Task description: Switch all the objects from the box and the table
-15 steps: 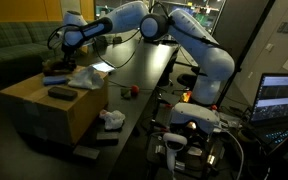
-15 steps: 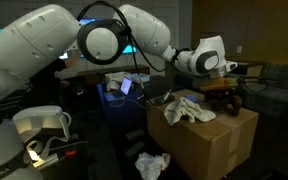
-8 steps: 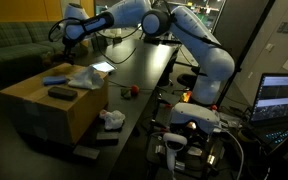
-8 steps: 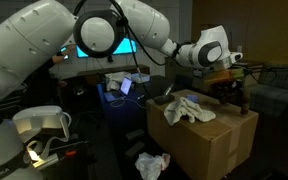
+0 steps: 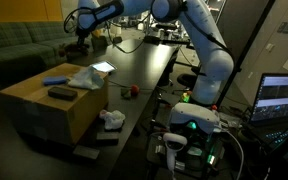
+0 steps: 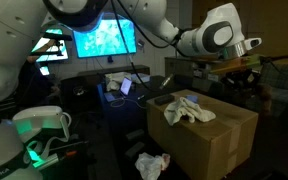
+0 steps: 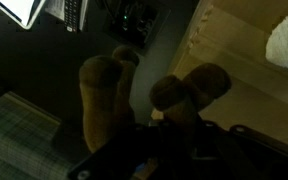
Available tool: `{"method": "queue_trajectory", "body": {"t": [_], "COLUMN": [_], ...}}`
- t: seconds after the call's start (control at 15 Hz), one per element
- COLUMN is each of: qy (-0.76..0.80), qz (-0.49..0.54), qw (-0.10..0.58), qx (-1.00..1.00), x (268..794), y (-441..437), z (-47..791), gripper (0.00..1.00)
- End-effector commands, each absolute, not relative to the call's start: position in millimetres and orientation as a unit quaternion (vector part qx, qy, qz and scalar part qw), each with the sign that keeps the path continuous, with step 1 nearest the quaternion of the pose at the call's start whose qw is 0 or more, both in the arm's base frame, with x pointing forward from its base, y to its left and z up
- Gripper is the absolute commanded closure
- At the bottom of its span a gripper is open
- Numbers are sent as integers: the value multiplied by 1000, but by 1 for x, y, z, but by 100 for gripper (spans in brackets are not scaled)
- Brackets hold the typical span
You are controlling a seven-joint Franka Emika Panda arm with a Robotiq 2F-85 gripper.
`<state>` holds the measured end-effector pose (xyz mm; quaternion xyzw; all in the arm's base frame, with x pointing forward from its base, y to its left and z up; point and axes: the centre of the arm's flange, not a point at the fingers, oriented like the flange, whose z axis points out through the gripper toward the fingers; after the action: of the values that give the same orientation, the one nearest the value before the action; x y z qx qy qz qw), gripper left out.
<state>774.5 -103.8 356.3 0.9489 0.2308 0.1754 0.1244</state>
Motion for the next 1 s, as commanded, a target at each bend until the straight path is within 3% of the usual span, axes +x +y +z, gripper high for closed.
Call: {"method": "queue_trajectory", "body": {"t": [0.0,0.4,0.93], "qy": [195,131,100], "qz": [174,162,119], "qw": [141,147,150], "qx": [955,967,976], "x": [695,626,505], "y": [-130,-182,-242], "z": [380,374,303], "gripper": [91,91,91]}}
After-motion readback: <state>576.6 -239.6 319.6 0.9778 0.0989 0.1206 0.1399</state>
